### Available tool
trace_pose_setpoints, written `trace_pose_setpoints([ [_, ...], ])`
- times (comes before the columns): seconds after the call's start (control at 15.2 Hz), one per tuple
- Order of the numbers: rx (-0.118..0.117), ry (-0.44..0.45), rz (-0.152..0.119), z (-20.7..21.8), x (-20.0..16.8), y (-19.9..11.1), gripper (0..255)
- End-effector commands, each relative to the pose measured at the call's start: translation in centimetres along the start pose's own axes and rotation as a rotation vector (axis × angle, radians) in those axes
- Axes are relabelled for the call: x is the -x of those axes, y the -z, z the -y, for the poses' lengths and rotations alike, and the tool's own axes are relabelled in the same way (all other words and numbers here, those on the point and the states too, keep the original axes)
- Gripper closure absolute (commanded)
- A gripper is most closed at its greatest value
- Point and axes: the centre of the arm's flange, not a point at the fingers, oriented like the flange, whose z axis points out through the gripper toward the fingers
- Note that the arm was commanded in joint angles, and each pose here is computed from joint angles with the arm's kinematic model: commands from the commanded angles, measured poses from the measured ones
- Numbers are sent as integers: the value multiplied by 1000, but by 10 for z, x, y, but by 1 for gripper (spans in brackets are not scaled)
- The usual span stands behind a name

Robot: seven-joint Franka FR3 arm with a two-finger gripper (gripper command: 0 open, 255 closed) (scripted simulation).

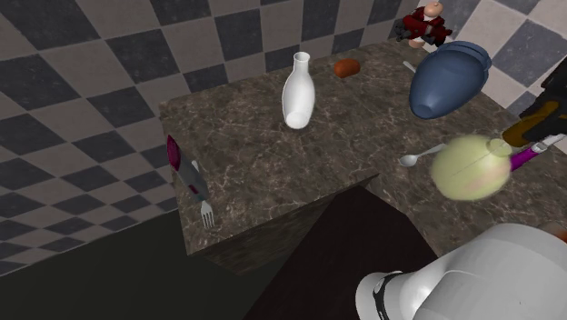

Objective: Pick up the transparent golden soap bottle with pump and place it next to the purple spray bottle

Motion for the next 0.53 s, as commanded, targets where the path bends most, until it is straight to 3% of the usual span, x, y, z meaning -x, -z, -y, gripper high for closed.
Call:
trace_pose_setpoints([
  [0.0,1,0,0,0,-1,-12,255],
  [0.46,1,0,0,1,-1,-49,255],
])
